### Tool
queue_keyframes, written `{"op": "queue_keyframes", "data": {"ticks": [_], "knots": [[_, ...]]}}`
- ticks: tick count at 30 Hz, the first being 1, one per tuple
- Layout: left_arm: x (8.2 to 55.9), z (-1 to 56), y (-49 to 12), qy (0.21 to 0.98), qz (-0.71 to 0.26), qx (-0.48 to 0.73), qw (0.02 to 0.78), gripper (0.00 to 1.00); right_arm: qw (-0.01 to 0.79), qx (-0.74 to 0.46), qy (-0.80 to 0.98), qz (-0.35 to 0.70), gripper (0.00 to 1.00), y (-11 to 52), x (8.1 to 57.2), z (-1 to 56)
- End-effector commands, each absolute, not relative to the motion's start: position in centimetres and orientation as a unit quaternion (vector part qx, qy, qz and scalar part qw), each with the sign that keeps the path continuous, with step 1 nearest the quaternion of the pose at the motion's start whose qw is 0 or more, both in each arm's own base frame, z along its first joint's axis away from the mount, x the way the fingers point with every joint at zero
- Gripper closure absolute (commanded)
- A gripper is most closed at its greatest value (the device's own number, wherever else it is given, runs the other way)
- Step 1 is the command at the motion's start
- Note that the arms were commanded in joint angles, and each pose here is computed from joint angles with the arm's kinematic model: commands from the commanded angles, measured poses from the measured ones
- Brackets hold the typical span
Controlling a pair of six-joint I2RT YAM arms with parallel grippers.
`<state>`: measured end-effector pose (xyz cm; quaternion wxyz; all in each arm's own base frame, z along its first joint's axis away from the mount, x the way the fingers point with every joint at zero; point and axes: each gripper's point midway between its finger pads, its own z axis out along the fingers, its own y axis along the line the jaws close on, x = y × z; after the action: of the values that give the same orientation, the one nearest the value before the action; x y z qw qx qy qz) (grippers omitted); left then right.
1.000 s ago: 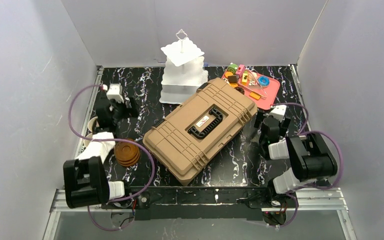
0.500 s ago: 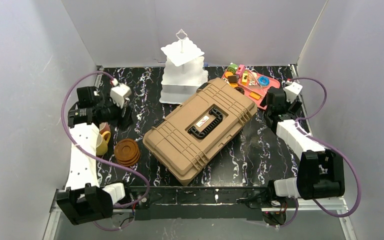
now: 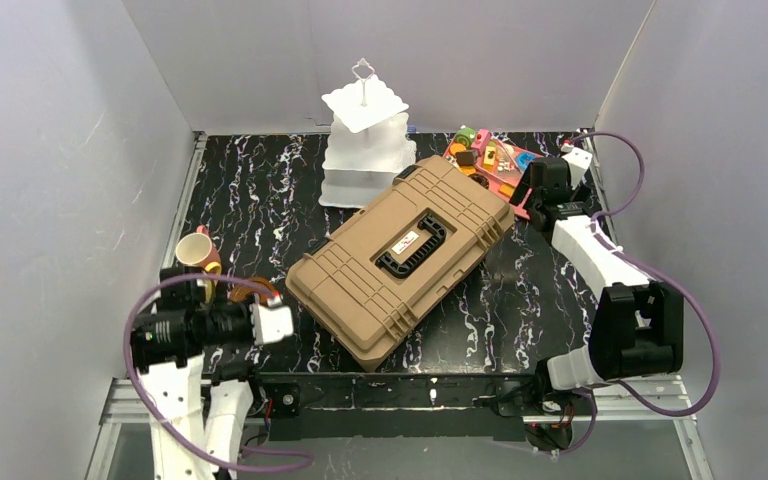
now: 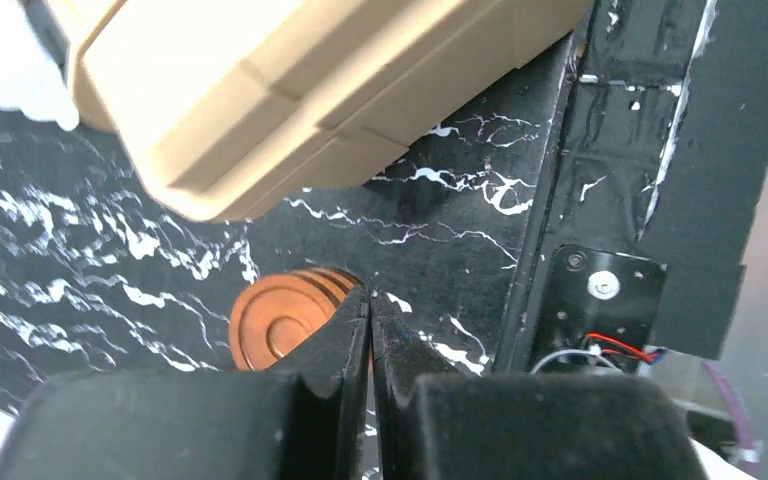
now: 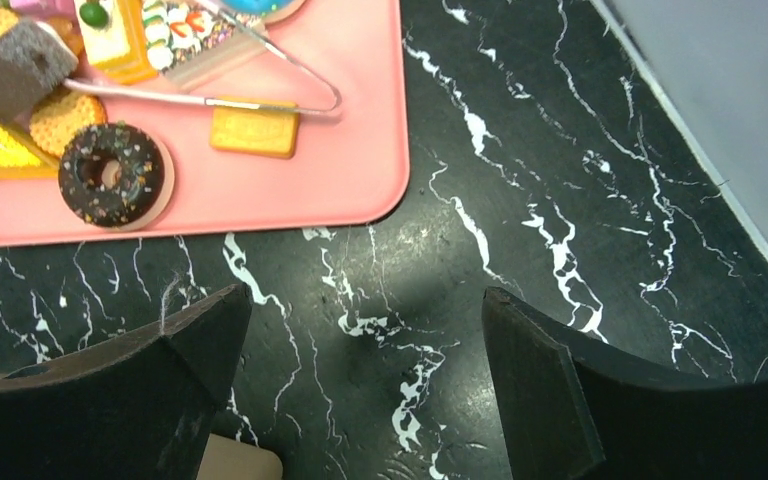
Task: Serve the afternoon tea
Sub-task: Move the distractor to the corner of the board.
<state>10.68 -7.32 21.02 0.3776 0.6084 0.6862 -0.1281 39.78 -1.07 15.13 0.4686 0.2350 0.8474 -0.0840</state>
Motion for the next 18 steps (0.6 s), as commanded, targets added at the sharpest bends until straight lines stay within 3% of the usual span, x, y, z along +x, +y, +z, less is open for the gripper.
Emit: {"op": "queue_keyframes", "data": {"ticks": [1,5,9,18], "knots": [[5.7,18.8,-10.1,0.602,-0.195,0.675,0.378,0.97,0.465,0.225,0.854,-0.055,0.07,0.0,40.8,16.0],[6.5,18.5,-11.0,0.548,-0.212,0.705,0.397,0.85,0.463,0.221,0.857,-0.046,0.08,0.4,40.9,16.0],[10.2,20.3,-11.9,0.551,-0.252,0.673,0.425,0.69,0.459,0.211,0.862,-0.033,0.08,1.2,41.3,15.9],[13.0,20.0,-14.0,0.564,-0.339,0.662,0.360,0.59,0.443,0.175,0.879,-0.013,0.11,3.8,41.9,15.3]]}}
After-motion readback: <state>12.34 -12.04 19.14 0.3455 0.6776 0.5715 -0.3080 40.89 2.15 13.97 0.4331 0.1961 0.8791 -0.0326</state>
